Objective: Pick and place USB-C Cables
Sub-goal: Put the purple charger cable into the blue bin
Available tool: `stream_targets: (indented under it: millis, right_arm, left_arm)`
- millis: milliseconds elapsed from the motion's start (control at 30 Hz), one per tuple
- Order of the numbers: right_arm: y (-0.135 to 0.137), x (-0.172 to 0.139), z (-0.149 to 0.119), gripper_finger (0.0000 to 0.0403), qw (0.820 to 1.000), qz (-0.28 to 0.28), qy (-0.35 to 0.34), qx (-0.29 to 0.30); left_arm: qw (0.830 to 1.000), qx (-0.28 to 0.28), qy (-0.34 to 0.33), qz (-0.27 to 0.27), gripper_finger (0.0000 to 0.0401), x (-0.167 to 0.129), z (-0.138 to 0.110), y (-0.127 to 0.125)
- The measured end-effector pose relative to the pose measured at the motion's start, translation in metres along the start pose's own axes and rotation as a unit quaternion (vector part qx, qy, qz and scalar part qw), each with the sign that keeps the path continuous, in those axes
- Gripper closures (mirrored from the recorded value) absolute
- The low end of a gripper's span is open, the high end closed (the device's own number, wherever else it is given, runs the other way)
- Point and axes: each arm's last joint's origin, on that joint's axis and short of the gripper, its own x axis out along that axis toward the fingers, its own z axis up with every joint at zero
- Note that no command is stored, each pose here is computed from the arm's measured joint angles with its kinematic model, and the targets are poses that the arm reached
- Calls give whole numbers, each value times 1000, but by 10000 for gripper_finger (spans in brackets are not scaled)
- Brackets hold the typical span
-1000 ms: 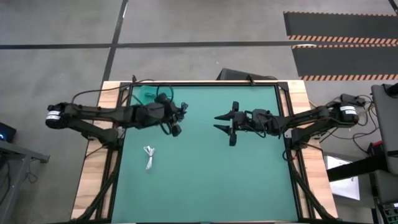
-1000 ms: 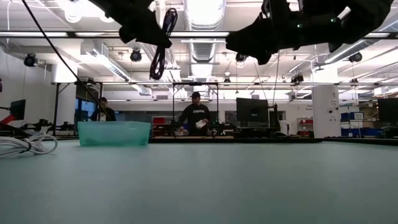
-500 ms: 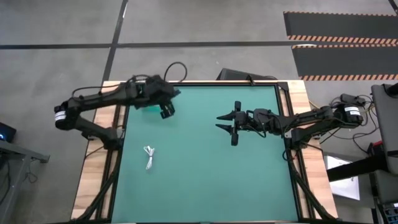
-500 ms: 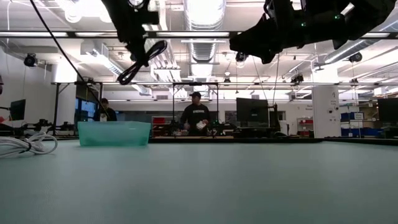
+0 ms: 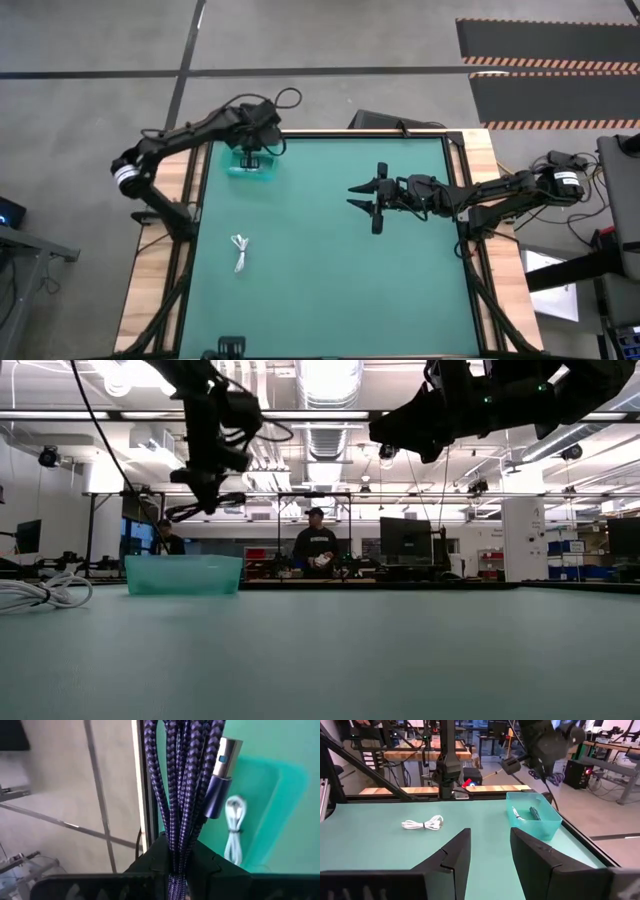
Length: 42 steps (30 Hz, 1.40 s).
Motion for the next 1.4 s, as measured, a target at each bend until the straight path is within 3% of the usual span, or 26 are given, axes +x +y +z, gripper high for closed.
stream_targets:
  millis: [333,700,1400]
  right_arm:
    - [-1,0,0,280,1000,-13,1,1]
    - [-1,0,0,280,1000,-13,1,1]
    - [-1,0,-2,284,1000,-12,9,-1]
  left_arm:
    - [998,6,45,-42,381,36,-13,17]
    - [993,50,40,-96,380,55,-15,17]
    - [983,66,60,-163,379,98,-9,10]
